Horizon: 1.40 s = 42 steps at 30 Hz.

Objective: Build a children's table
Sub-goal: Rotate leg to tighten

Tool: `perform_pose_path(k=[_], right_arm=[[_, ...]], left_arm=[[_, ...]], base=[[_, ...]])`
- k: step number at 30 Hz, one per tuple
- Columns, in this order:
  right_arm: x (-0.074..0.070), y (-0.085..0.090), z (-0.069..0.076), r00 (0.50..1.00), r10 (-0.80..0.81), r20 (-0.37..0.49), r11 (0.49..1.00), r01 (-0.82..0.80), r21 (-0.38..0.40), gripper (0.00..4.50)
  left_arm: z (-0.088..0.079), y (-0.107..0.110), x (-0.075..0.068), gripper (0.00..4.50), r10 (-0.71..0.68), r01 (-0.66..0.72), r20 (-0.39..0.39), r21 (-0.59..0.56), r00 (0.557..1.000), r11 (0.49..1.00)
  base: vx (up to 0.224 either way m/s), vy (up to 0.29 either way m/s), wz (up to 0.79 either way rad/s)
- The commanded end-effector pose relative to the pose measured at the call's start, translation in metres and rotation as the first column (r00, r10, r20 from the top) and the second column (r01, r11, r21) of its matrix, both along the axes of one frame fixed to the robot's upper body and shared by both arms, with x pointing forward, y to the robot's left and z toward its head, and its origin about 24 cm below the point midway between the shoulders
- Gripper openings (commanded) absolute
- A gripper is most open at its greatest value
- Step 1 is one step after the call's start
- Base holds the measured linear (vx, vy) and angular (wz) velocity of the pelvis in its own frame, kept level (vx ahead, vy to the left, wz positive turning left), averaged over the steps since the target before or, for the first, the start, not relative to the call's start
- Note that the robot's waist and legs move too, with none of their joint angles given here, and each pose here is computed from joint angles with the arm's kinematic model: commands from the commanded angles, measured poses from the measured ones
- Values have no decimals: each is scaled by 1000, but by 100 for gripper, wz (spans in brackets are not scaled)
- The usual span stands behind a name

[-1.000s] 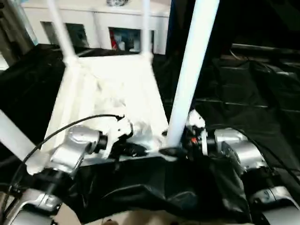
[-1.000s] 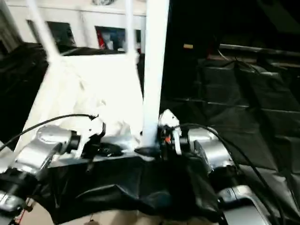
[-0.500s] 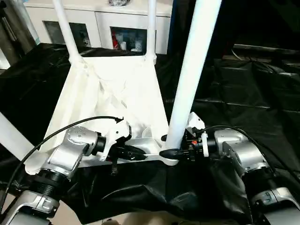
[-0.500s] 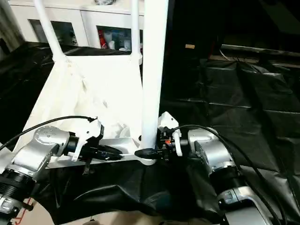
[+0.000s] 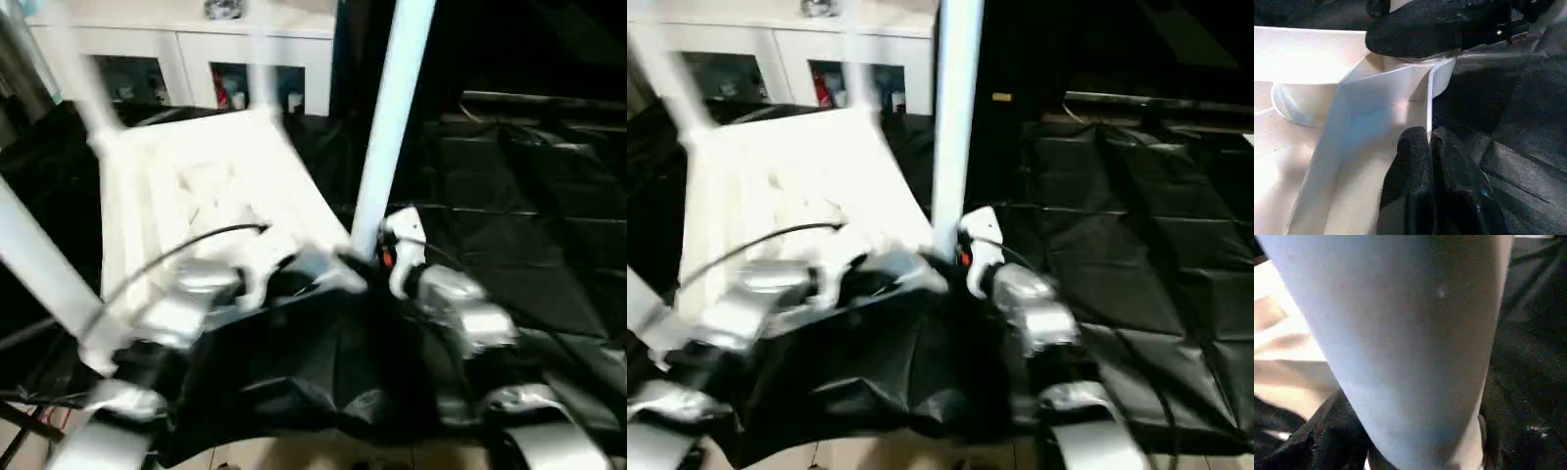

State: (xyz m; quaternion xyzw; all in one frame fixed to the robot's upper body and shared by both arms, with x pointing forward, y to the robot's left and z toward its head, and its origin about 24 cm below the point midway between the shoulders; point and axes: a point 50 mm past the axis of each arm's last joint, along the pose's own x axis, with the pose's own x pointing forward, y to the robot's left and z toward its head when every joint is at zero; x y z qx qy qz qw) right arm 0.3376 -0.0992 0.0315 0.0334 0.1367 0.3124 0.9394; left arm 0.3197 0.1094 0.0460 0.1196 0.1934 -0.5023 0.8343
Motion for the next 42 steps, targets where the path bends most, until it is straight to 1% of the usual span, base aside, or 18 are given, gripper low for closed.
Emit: perform_pose_path(k=[1, 2, 4, 6, 9, 10, 11, 16, 19, 20, 24, 26, 31, 34, 35, 38, 40, 42], right_arm=[[-19, 54, -12, 976, 216, -42, 976, -216, 6, 260], [-22, 59, -10, 962, 272, -24, 962, -272, 20, 260], [-22, 61, -9, 962, 273, -22, 962, -273, 34, 314], [-21, 58, -7, 959, 283, -29, 956, -280, 85, 330], [-21, 51, -6, 947, 321, -21, 945, -319, 74, 363], [-21, 48, -5, 942, 335, -19, 941, -333, 68, 363], [-22, 37, -1, 922, 388, -13, 921, -387, 44, 363], [-24, 19, 3, 883, 470, -14, 883, -469, 20, 363], [-30, 0, 6, 824, 566, -40, 824, -566, -2, 363], [-30, -1, 6, 819, 572, -42, 820, -572, -4, 363], [-40, -14, 10, 733, 675, -78, 736, -677, 5, 363], [-42, -18, 12, 712, 697, -92, 715, -699, 5, 363], [-48, -22, 14, 658, 742, -128, 666, -745, 32, 363], [-50, -22, 13, 640, 755, -145, 650, -759, 32, 363], [-51, -22, 13, 636, 757, -150, 646, -763, 30, 341], [-52, -19, 11, 631, 761, -153, 642, -766, 33, 333], [-53, -17, 11, 630, 761, -152, 642, -766, 37, 299], [-53, -15, 10, 634, 759, -146, 645, -763, 40, 284]], left_arm=[[21, -43, 0, 0, -96, 104, 76, -118, 993, 987], [21, -45, -2, 0, -113, 121, 73, -120, 991, 985], [20, -46, -2, 0, -114, 122, 72, -118, 991, 985], [19, -42, -2, 0, -119, 127, 70, -112, 990, 986], [18, -35, -4, 0, -137, 143, 66, -106, 988, 984], [18, -33, -5, 0, -145, 151, 64, -105, 987, 983], [18, -25, -7, 0, -172, 176, 55, -97, 984, 980], [19, -15, -11, 0, -224, 227, 41, -92, 974, 970], [20, -6, -17, 0, -291, 292, 26, -91, 956, 952], [20, -5, -17, 0, -296, 297, 26, -90, 955, 951], [19, 9, -24, 0, -365, 363, -18, -69, 931, 929], [19, 15, -25, 0, -381, 379, -31, -54, 924, 924], [20, 26, -30, 0, -420, 418, -73, -49, 904, 907], [20, 29, -32, 0, -437, 435, -99, -48, 894, 899], [20, 31, -33, 0, -448, 445, -110, -50, 887, 894], [20, 30, -34, 0, -447, 444, -107, -54, 888, 895], [19, 29, -34, 0, -443, 439, -102, -56, 891, 897], [19, 26, -33, 0, -431, 427, -90, -59, 898, 902]], base=[[0, 0, 0], [0, 0, 0], [0, 0, 0], [0, 0, 0], [0, 0, 0], [0, 0, 0], [0, 0, 0], [0, 0, 0], [0, 0, 0], [0, 0, 0], [0, 0, 0], [0, 0, 0], [0, 0, 0], [0, 0, 0], [0, 0, 0], [0, 0, 0], [0, 0, 0], [0, 0, 0]])
